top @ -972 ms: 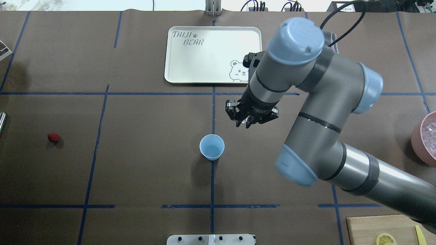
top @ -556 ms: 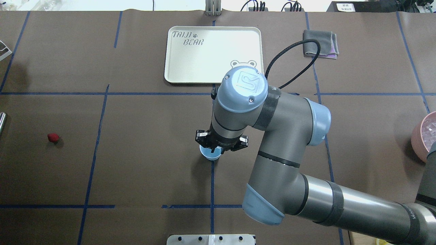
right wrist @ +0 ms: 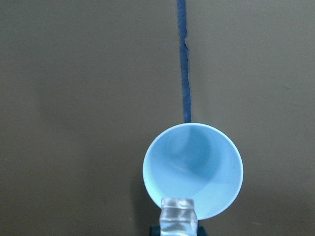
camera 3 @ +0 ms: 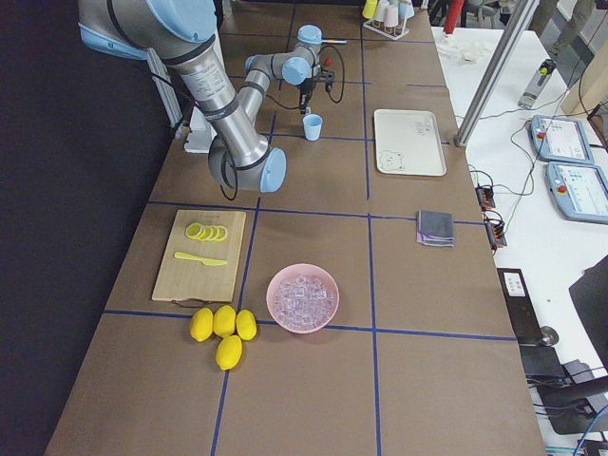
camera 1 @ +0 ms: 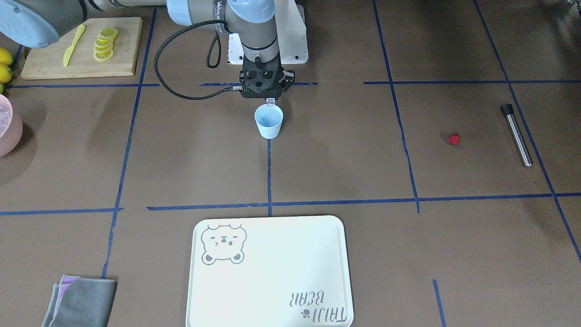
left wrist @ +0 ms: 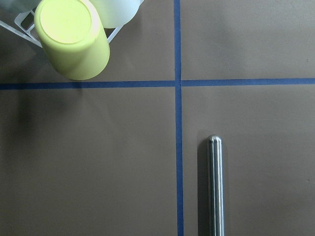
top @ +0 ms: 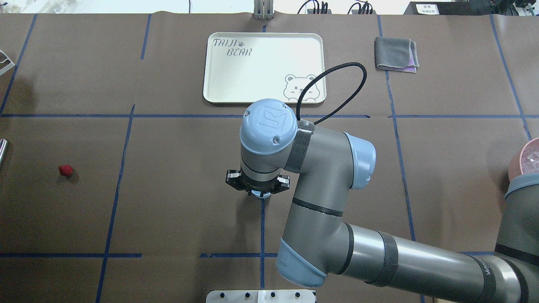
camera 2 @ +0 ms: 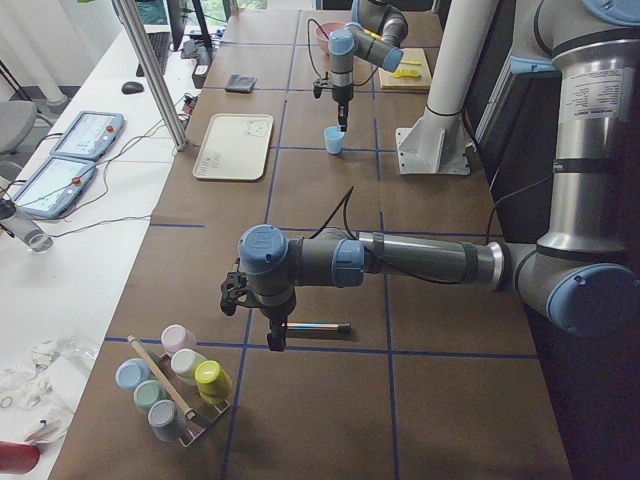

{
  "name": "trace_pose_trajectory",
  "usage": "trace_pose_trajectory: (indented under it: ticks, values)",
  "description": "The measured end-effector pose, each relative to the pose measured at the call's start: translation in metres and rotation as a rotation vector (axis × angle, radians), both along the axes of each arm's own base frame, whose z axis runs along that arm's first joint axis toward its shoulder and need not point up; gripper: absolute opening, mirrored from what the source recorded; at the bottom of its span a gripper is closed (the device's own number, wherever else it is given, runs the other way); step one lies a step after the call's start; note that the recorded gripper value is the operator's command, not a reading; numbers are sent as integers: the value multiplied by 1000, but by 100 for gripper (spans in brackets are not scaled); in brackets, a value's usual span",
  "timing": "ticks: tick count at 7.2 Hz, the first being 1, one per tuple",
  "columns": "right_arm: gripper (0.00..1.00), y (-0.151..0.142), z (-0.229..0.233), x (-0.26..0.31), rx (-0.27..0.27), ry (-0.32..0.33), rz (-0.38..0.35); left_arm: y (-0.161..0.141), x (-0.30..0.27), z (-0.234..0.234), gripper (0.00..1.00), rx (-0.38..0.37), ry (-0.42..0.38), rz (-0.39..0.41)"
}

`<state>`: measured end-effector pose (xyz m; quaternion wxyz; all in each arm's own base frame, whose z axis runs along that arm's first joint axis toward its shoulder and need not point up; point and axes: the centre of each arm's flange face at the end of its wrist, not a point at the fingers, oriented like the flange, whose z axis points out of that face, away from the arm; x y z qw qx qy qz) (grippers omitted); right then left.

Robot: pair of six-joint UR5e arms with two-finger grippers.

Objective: Mash ice and strawberries in cup
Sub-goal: 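Open the right gripper to drop the ice cube into the cup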

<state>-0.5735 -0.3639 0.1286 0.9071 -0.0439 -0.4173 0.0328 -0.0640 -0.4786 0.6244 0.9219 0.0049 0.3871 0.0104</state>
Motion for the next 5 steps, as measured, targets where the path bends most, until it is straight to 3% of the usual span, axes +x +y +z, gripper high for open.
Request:
trace_pose_trajectory:
  ticks: [3, 4, 5]
  values:
    - [3, -7, 10, 2, 9, 20, 21, 0, 0, -1, 100, 1, 0, 0]
    - [14, -8, 10, 2, 11, 22, 23, 0, 0, -1, 100, 2, 0, 0]
    - [44, -8, 10, 2, 12, 23, 24, 0, 0, -1, 100, 2, 0, -1]
